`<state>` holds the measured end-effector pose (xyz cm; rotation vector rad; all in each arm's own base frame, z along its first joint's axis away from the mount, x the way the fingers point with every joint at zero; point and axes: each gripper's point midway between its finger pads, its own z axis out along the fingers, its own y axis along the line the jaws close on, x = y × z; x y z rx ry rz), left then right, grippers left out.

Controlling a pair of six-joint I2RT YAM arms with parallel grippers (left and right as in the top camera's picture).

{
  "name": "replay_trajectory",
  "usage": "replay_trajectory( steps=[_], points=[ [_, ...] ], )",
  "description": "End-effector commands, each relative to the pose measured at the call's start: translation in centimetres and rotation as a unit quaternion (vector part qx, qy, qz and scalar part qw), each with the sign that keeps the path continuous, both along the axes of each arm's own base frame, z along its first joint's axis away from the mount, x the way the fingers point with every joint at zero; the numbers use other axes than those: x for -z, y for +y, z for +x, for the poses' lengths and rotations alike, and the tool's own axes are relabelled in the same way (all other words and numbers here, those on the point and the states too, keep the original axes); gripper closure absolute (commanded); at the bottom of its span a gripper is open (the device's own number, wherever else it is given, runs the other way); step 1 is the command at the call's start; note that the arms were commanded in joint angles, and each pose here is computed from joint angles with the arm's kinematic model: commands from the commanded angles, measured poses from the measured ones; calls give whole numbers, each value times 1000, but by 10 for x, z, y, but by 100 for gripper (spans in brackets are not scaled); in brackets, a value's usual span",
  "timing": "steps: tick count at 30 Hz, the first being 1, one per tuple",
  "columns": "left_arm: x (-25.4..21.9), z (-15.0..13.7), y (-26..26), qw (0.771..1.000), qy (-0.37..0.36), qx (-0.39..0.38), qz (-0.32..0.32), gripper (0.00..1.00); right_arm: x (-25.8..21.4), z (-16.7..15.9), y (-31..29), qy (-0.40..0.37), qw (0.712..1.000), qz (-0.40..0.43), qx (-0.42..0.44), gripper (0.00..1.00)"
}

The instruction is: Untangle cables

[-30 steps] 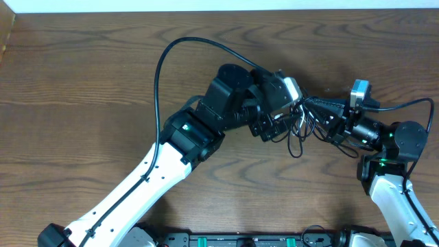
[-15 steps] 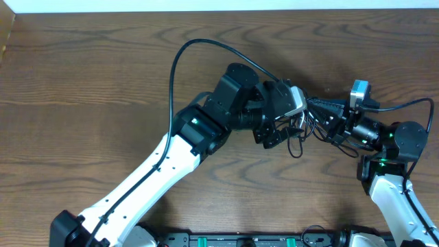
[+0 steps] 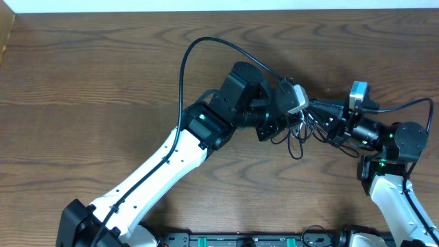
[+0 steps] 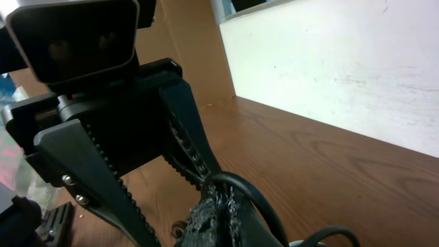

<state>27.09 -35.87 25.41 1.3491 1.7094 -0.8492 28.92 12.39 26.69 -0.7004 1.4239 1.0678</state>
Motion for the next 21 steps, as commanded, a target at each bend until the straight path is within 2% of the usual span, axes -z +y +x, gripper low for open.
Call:
replay_trajectory(
  steps=[1, 3, 4, 7, 8, 17, 19, 21],
  points=[
    [-4, 2, -1, 1000, -3, 2, -7, 60, -5, 1, -2, -15, 1000, -5, -1, 99],
    [-5, 2, -1, 1000, -5, 2, -9, 61, -5, 1, -2, -15, 1000, -5, 0, 99],
    [-5, 2, -1, 1000, -5, 2, -9, 65, -5, 1, -2, -15, 1000, -5, 0, 99],
    [-5, 2, -1, 1000, -5, 2, -9, 88, -5, 1, -2, -15, 1000, -5, -1, 99],
    [-5, 2, -1, 1000, -5, 2, -9, 92, -5, 1, -2, -15, 1000, -5, -1, 99],
    [-5, 2, -1, 1000, -5, 2, -8, 92, -5, 1, -2, -15, 1000, -5, 0, 99],
    [-5, 2, -1, 1000, -5, 1, -8, 92, -5, 1, -2, -15, 1000, -5, 1, 96],
    [-5, 4, 0, 1000, -4, -1, -8, 92, -5, 2, -2, -15, 1000, -4, 3, 87]
  ],
)
